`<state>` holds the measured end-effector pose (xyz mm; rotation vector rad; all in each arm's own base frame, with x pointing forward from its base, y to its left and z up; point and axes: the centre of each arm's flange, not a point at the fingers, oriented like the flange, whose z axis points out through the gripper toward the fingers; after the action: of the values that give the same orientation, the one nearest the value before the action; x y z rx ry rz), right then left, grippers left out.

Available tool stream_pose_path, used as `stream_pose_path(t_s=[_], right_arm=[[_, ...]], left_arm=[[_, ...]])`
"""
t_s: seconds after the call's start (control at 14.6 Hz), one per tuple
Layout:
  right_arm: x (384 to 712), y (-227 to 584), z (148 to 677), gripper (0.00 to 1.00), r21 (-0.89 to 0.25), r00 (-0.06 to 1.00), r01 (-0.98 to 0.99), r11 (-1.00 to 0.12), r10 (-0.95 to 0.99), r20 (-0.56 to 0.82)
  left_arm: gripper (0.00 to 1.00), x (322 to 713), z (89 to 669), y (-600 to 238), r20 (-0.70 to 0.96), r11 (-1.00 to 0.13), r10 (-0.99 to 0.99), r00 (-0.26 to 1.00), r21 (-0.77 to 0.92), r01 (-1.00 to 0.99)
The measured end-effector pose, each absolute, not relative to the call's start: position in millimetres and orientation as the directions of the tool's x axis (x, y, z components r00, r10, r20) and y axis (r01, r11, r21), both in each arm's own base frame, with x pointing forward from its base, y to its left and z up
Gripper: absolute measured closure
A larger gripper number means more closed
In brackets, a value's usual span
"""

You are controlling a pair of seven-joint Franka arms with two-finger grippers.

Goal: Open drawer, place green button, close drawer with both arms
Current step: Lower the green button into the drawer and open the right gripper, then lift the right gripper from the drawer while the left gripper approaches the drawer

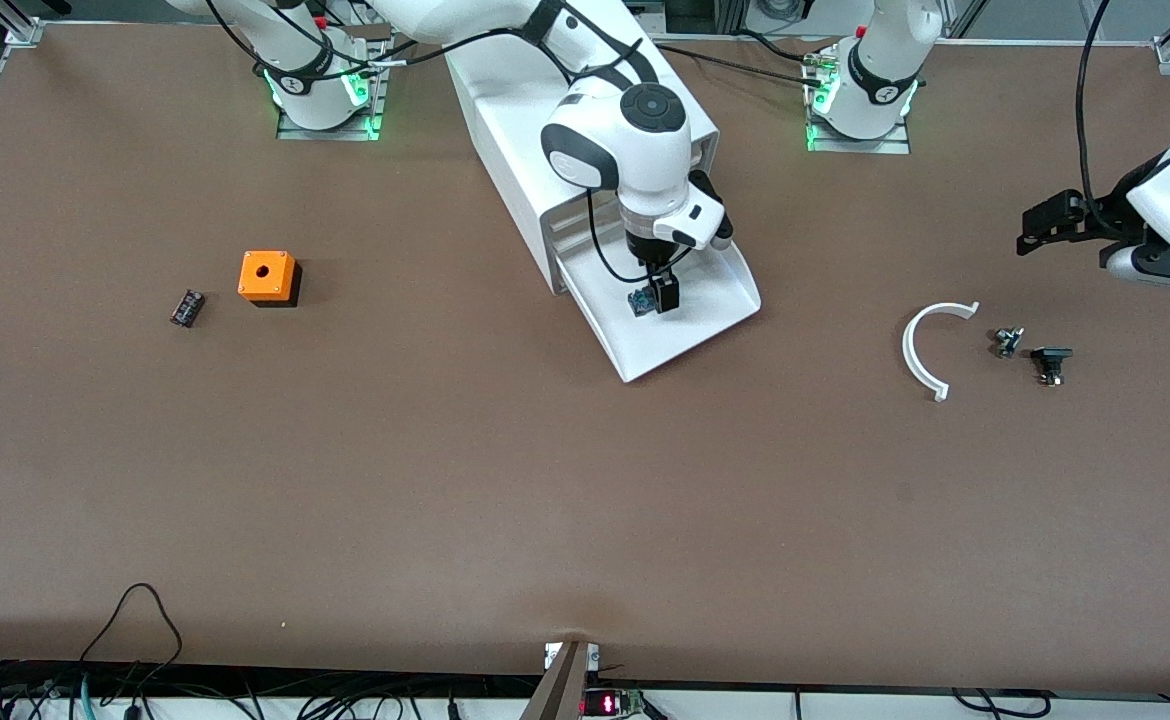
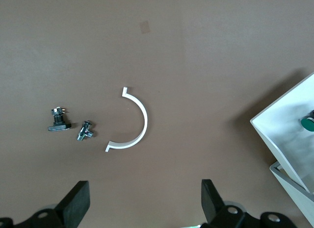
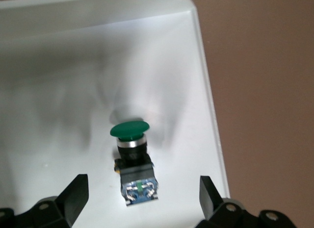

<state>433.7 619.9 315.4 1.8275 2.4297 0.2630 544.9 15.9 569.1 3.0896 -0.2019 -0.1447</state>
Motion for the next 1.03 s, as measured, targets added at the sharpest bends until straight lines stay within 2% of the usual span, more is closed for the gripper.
stream_pose_path(t_s=[0.27,0.55,0.82,1.03], right_arm=[[455,609,380,0.0,0.233,-0.225,0.951,0.204,0.972,0.067],[494,570,441,0.0,0.243,-0.119,0.967,0.076,0.979,0.168],[534,521,492,0.0,0.267,0.045,0.957,-0.111,0.969,0.241],[561,480,524,0.0,0.259,0.22,0.918,-0.302,0.927,0.304]], left_arm=[[0.0,547,573,12,-0.082,-0.99,-0.139,0.987,0.046,-0.136],[0.0,558,576,6,-0.069,-0.988,-0.152,0.986,0.044,-0.149],[0.0,572,556,-20,-0.093,-0.98,-0.194,0.977,0.064,-0.189],[0.0,593,520,-44,-0.08,-0.976,-0.185,0.98,0.134,-0.173]])
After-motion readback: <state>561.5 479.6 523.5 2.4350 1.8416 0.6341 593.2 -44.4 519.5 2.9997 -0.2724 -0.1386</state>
